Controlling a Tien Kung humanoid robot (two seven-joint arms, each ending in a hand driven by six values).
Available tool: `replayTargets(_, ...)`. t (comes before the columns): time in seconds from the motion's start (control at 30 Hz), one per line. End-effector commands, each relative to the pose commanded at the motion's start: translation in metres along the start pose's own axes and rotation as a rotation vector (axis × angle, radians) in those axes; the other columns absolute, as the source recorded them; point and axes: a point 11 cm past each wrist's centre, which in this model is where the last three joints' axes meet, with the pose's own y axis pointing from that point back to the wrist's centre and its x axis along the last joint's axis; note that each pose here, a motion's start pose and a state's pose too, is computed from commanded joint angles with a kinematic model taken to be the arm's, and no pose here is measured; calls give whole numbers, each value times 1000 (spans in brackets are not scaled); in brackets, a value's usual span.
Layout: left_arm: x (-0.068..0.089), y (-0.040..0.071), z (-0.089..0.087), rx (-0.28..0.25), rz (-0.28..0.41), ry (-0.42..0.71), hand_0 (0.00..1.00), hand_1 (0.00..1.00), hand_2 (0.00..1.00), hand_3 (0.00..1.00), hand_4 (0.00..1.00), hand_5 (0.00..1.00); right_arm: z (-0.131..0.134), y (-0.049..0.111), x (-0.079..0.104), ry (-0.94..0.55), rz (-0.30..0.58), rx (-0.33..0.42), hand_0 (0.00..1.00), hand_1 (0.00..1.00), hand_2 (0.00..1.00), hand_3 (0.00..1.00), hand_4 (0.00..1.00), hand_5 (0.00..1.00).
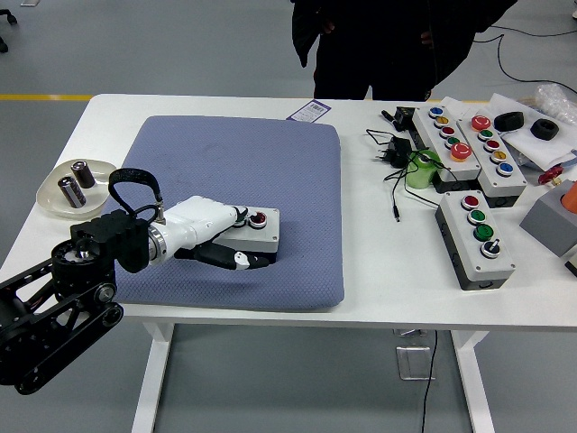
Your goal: Pick up the button,place it on the desk,press the button,press the button
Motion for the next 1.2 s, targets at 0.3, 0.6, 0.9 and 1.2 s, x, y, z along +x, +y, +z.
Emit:
replayTargets(0.3,44,14,3,-56,222,120,2,2,8,806,929,998,-1,0,0,0,0,1,745,687,706,580,182,128)
replayTargets(0.6,88,33,-23,-7,469,283,2,2,12,830,923,998,-2,0,0,-1,0,4,746,687,705,580,182,129)
replayTargets(0.9,92,46,-78,41,679,705,81,171,204,919,920,998,-2,0,0,-2,0,4,746,687,706,580,182,129)
replayTargets(1.2,69,44,-116,-33,697,1114,981,982,998,998,830,998,-1,0,0,-1,0,1,745,687,706,580,181,129)
